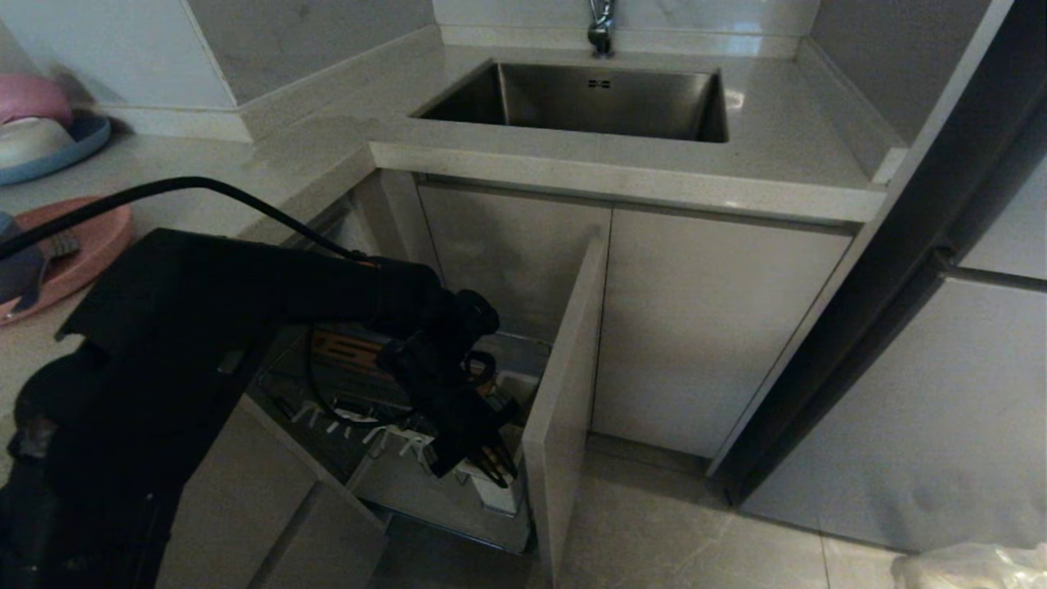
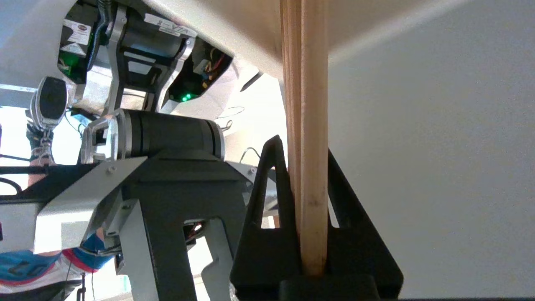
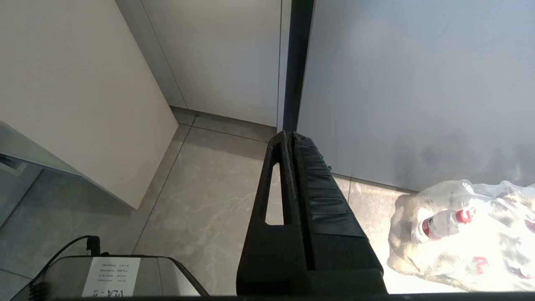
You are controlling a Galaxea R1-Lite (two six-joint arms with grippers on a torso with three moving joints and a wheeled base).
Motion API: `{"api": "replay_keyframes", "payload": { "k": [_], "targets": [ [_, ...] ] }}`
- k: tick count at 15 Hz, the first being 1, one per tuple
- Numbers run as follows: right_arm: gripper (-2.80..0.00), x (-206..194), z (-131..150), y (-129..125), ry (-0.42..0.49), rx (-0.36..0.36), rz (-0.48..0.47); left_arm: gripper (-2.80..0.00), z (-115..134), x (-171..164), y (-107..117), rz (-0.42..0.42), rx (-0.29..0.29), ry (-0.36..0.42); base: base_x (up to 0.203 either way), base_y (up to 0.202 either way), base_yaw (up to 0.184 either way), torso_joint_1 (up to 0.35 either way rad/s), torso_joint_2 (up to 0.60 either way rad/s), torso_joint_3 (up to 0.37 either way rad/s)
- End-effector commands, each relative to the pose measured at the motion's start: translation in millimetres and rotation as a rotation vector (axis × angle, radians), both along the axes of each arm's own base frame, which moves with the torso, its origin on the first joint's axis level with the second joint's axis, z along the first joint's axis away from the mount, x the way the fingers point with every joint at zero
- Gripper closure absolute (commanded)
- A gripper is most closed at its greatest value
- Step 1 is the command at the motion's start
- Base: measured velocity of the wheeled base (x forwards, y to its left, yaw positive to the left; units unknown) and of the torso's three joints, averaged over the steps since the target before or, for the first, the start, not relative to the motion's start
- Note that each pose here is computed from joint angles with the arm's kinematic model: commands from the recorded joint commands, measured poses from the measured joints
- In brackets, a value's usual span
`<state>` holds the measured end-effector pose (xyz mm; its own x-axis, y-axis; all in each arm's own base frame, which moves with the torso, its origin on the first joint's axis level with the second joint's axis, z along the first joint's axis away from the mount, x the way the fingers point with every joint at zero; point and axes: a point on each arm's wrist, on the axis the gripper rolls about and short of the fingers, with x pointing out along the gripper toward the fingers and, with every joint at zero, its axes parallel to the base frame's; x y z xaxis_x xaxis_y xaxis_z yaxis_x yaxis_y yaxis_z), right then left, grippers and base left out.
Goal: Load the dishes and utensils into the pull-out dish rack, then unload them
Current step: Take the chopsticks out of the cupboard
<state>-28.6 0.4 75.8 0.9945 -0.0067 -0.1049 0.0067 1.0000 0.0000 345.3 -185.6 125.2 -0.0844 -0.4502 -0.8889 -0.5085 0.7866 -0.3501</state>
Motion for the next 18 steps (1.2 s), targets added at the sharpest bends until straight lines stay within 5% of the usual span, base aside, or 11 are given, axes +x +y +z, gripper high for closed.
{"api": "replay_keyframes", "payload": {
  "k": [1, 18],
  "targets": [
    [0.0, 0.0, 0.0, 0.0, 0.001, 0.0, 0.001, 0.0, 12.1, -4.9, 2.4, 0.005, -0.011, -0.013, 0.0, 0.0, 0.0, 0.0, 0.0, 0.0],
    [0.0, 0.0, 0.0, 0.0, 0.001, -0.001, 0.001, 0.0, 59.8, -24.4, 13.7, 0.009, -0.054, -0.108, 0.0, 0.0, 0.0, 0.0, 0.0, 0.0]
  ]
}}
